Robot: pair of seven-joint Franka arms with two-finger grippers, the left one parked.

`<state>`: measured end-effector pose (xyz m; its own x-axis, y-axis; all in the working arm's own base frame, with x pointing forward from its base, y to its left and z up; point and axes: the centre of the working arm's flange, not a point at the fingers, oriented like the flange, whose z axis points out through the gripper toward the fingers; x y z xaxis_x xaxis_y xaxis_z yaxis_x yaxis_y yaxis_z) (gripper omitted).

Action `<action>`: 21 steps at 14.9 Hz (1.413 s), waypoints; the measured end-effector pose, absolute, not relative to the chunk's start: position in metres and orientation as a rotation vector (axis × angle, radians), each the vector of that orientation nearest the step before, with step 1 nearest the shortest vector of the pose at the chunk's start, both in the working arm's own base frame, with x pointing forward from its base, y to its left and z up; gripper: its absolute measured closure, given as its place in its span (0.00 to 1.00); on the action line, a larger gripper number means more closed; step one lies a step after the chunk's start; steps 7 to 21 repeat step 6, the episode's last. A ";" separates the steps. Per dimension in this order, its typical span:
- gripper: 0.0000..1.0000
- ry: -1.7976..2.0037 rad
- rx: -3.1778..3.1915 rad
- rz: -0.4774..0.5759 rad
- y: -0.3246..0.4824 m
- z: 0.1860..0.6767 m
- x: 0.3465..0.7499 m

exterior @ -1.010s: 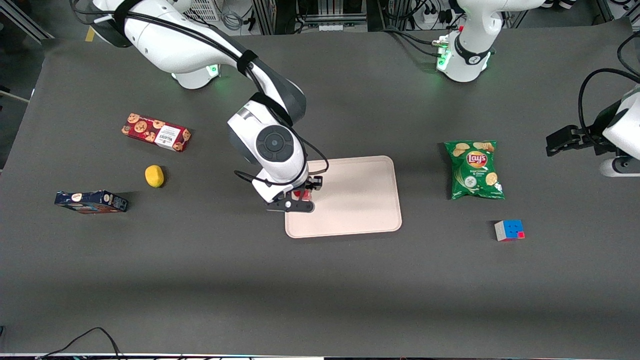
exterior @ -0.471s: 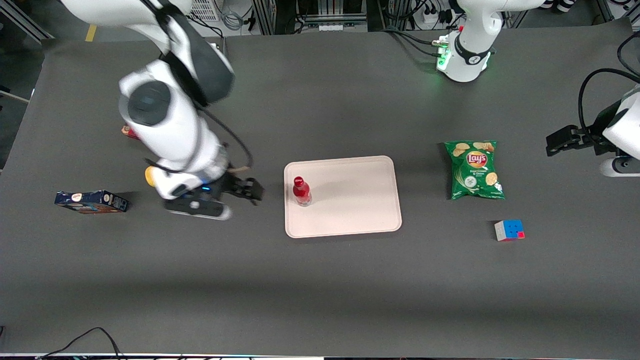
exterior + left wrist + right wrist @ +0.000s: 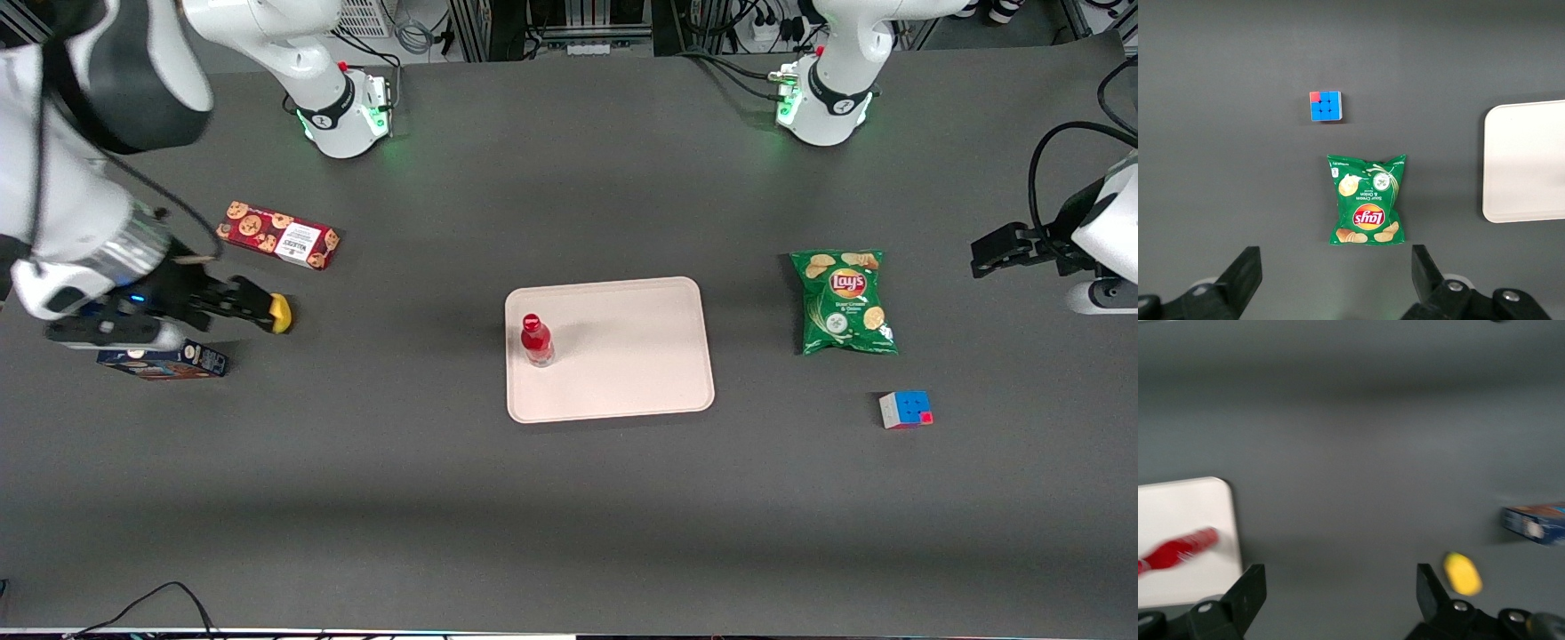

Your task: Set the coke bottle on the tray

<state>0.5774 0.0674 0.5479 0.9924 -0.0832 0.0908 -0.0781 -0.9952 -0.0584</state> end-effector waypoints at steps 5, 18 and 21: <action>0.00 0.105 -3.089 -0.099 0.007 0.558 0.552; 0.00 0.097 -3.089 -0.100 0.002 0.558 0.553; 0.00 0.097 -3.089 -0.100 0.002 0.558 0.553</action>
